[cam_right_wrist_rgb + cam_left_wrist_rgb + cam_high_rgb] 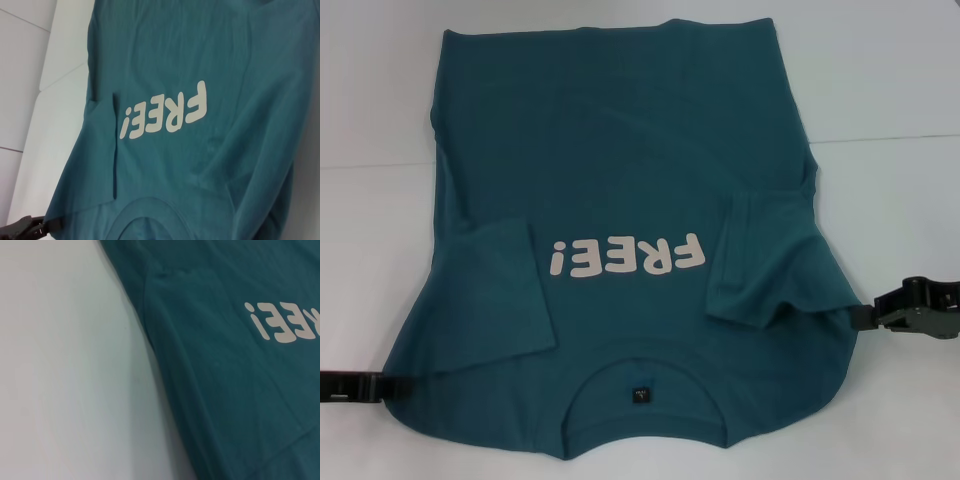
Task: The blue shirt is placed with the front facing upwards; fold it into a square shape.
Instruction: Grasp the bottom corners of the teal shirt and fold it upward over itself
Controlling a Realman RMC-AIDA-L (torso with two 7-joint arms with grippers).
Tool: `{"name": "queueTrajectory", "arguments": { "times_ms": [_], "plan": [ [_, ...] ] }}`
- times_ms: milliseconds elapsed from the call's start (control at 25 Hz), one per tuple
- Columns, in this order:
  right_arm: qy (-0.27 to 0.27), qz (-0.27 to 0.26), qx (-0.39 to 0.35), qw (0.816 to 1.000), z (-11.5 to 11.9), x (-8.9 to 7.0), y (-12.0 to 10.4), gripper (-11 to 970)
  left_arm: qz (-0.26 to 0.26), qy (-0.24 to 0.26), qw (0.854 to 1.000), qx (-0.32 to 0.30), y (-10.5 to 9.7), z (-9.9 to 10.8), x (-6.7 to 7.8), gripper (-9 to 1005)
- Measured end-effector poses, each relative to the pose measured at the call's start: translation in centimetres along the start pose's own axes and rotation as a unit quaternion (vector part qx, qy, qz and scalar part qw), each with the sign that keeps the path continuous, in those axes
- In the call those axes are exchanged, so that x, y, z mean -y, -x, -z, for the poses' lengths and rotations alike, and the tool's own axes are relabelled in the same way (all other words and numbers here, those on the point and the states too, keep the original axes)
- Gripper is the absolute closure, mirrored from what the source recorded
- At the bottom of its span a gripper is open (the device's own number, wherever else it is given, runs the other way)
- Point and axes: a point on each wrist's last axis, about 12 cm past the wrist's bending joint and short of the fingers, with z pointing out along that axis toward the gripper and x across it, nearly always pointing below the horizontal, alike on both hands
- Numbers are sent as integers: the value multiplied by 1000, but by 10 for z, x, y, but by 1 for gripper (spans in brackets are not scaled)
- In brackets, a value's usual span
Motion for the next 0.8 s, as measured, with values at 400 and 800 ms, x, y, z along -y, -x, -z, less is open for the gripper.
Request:
{"name": "queueTrajectory", "arguments": {
  "times_ms": [400,800],
  "plan": [
    [3,-19,6,1000,5,-4,7,949,21,-11,1000,1,5,7,1,968],
    [7,-23,3,1000,10,-18,25,950,35,-29,999,5,8,17,0,967]
  ]
}}
